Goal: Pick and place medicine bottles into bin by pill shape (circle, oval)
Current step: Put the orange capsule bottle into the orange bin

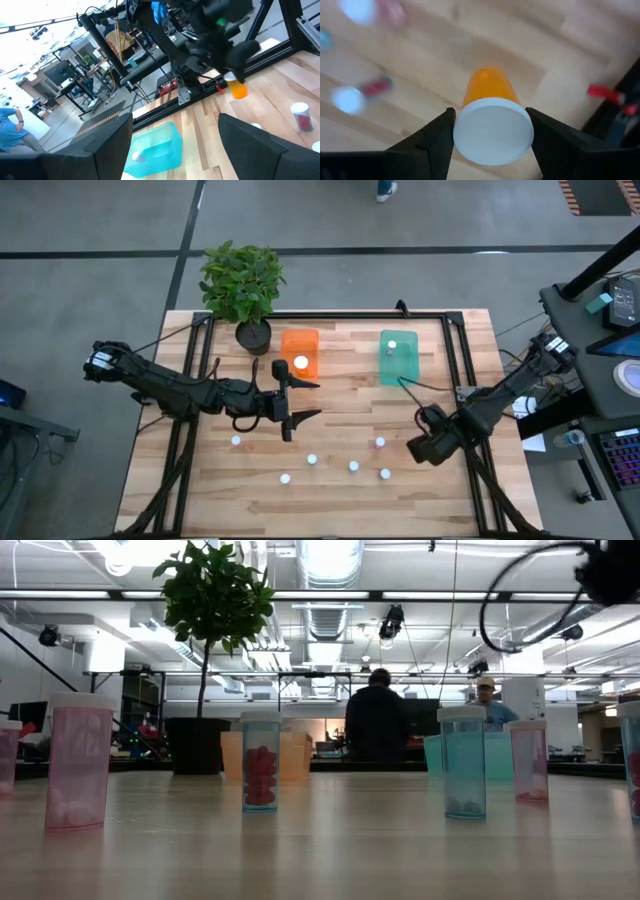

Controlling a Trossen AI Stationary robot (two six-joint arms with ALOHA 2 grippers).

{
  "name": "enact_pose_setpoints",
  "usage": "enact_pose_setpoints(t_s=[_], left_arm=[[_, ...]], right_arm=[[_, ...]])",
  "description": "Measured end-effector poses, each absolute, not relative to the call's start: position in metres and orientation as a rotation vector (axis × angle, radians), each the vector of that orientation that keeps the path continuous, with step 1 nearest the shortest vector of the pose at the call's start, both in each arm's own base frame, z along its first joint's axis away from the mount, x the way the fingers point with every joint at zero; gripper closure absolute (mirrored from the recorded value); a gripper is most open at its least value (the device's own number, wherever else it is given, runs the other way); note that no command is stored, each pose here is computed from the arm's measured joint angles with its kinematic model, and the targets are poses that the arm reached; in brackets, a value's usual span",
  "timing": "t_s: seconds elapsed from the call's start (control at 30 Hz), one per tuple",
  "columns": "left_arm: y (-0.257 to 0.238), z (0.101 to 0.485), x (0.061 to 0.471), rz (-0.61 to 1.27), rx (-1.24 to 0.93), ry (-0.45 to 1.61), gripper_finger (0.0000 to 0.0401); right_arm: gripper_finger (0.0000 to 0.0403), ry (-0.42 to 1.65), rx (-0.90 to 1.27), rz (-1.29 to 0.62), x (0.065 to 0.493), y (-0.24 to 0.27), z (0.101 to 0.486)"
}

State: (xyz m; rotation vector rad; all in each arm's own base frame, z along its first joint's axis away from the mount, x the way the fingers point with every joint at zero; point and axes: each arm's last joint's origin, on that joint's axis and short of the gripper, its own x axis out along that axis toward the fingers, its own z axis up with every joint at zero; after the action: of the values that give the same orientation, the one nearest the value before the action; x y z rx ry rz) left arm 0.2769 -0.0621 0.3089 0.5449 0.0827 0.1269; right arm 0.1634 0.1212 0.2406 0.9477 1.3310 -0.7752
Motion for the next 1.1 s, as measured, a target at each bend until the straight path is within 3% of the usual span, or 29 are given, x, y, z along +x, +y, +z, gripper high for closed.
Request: enact_pose_setpoints(t_s=[0.23, 0.4, 0.8, 1.1], left_arm=[[-0.059, 0.309, 0.278, 0.136, 0.543, 0.085, 0.0127], [-0.056, 0.307, 0.280, 0.147, 0.521, 0.095, 0.0127], [-0.048, 0.301, 0.283, 0.219, 0.528, 0.138, 0.0127], [-0.024, 0.280, 0.281, 0.303, 0.546, 0.236, 0.0127]], right_arm=[[0.0183, 1.043, 0.845, -0.712, 0.177, 0.095, 0.281], [0.0183, 0.991, 0.713, -0.678, 0.198, 0.071, 0.299], [0.0183, 0.827, 0.385, -0.513, 0.278, 0.002, 0.318], [0.0183, 0.754, 0.321, -0.340, 0.341, -0.054, 0.309]])
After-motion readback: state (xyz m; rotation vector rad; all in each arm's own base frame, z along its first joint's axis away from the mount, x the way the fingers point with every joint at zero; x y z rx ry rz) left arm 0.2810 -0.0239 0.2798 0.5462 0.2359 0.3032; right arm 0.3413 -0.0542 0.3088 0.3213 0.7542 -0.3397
